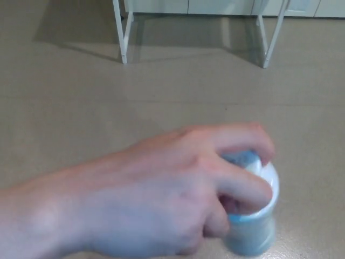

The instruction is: The robot picks up a bottle from a person using its left hand and walk towards the table in frontand put the bottle on the table.

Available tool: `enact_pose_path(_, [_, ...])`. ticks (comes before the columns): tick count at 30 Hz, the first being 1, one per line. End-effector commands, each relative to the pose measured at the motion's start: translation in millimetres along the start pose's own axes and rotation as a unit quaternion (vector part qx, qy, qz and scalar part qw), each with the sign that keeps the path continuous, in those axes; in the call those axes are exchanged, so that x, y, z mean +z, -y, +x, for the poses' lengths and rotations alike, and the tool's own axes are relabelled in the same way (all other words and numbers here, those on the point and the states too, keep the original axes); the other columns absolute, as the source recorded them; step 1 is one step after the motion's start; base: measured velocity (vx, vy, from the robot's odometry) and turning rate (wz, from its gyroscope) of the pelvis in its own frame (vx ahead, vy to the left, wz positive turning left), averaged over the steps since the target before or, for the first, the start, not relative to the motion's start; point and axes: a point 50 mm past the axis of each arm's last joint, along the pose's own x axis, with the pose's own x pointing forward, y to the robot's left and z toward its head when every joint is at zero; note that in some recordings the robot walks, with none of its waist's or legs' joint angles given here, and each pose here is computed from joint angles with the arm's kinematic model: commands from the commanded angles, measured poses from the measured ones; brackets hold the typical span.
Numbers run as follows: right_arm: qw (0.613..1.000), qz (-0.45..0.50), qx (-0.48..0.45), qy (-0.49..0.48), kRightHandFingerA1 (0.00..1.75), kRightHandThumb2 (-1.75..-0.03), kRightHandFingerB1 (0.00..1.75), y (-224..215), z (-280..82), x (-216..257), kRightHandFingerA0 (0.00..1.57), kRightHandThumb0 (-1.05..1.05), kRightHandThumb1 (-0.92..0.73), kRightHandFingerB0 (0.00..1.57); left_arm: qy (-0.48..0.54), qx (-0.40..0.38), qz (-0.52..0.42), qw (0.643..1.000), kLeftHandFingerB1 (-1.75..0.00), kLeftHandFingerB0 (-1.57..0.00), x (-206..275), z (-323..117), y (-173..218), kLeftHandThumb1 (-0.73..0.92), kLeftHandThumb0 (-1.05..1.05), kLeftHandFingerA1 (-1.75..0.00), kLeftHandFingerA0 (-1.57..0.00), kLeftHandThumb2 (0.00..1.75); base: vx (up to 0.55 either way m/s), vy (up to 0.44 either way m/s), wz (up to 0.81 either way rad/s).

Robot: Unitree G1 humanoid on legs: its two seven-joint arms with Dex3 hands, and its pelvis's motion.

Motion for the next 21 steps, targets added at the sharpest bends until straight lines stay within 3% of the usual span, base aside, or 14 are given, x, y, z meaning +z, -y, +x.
enact_pose_path(1, [1.000, -0.011, -0.005, 0.002, 0.44, -0.61, 0.37, 2.0, -2.9, -4.8, 0.64, -0.31, -0.73, 0.44, 0.198, -0.068, -0.022, 0.978, -0.12, -0.10, 41.6, -24.0, 6.2, 0.40, -0.68, -0.33, -0.10, 0.72, 0.00, 0.000, 0.00])
enact_pose_path(3, [1.000, -0.021, 0.000, 0.003, 0.44, -0.61, 0.36, 0.7, -1.7, -2.7, 0.62, -0.32, -0.74, 0.43, 0.290, -0.144, -0.004, 0.946, -0.14, 0.00, 75.9, -51.3, 18.0, 0.39, -0.62, -0.29, -0.01, 0.78, 0.00, 0.000, 0.00])
enact_pose_path(5, [1.000, -0.027, 0.001, 0.002, 0.44, -0.61, 0.36, 0.8, -0.8, -1.3, 0.62, -0.32, -0.74, 0.43, 0.341, -0.194, 0.013, 0.920, -0.14, 0.00, 97.5, -71.8, 29.0, 0.39, -0.62, -0.26, 0.00, 0.78, 0.00, 0.000, 0.00])
enact_pose_path(6, [1.000, -0.028, 0.002, -0.001, 0.44, -0.62, 0.36, 0.8, -0.3, -1.1, 0.60, -0.30, -0.74, 0.42, 0.363, -0.212, 0.026, 0.907, -0.28, -0.02, 106.2, -80.9, 33.3, 0.38, -0.62, -0.29, -0.09, 0.78, 0.00, 0.000, 0.00])
enact_pose_path(7, [1.000, -0.029, 0.004, -0.004, 0.44, -0.61, 0.36, 0.4, -0.1, -1.4, 0.60, -0.32, -0.74, 0.42, 0.385, -0.240, 0.036, 0.891, -0.11, 0.00, 117.9, -93.1, 39.3, 0.38, -0.61, -0.19, 0.00, 0.77, 0.00, 0.000, 0.00])
enact_pose_path(9, [1.000, -0.029, 0.007, -0.006, 0.45, -0.61, 0.36, -1.4, -0.9, -3.3, 0.60, -0.32, -0.74, 0.43, 0.418, -0.292, 0.051, 0.859, -0.12, 0.00, 136.5, -115.0, 50.5, 0.38, -0.61, -0.18, 0.00, 0.76, 0.00, 0.000, 0.00])
enact_pose_path(10, [0.999, -0.030, 0.008, -0.008, 0.45, -0.61, 0.37, -2.2, -1.6, -4.7, 0.62, -0.32, -0.73, 0.44, 0.428, -0.307, 0.059, 0.848, -0.08, 0.00, 142.0, -121.8, 54.3, 0.35, -0.63, -0.19, 0.00, 0.68, 0.00, 0.000, 0.00])
enact_pose_path(15, [1.000, -0.022, 0.008, -0.020, 0.46, -0.62, 0.38, -2.4, -5.6, -14.0, 0.63, -0.33, -0.73, 0.46, 0.470, -0.368, 0.106, 0.796, -0.01, 0.00, 170.1, -155.7, 77.6, 0.35, -0.69, -0.20, 0.00, 0.70, 0.00, 0.000, 0.00])
enact_pose_path(16, [0.999, -0.032, 0.008, -0.021, 0.47, -0.62, 0.39, -1.4, -6.0, -15.1, 0.65, -0.34, -0.73, 0.47, 0.474, -0.384, 0.123, 0.783, 0.00, 0.00, 177.0, -164.8, 83.9, 0.44, -0.70, -0.08, 0.00, 0.79, 0.00, 0.000, 0.00])
enact_pose_path(21, [0.999, -0.044, 0.007, -0.021, 0.47, -0.61, 0.39, -0.6, -5.0, -13.5, 0.65, -0.33, -0.73, 0.49, 0.493, -0.416, 0.145, 0.750, -0.11, 0.00, 195.0, -183.1, 98.8, 0.39, -0.62, -0.20, 0.00, 0.78, 0.00, 0.000, 0.00])
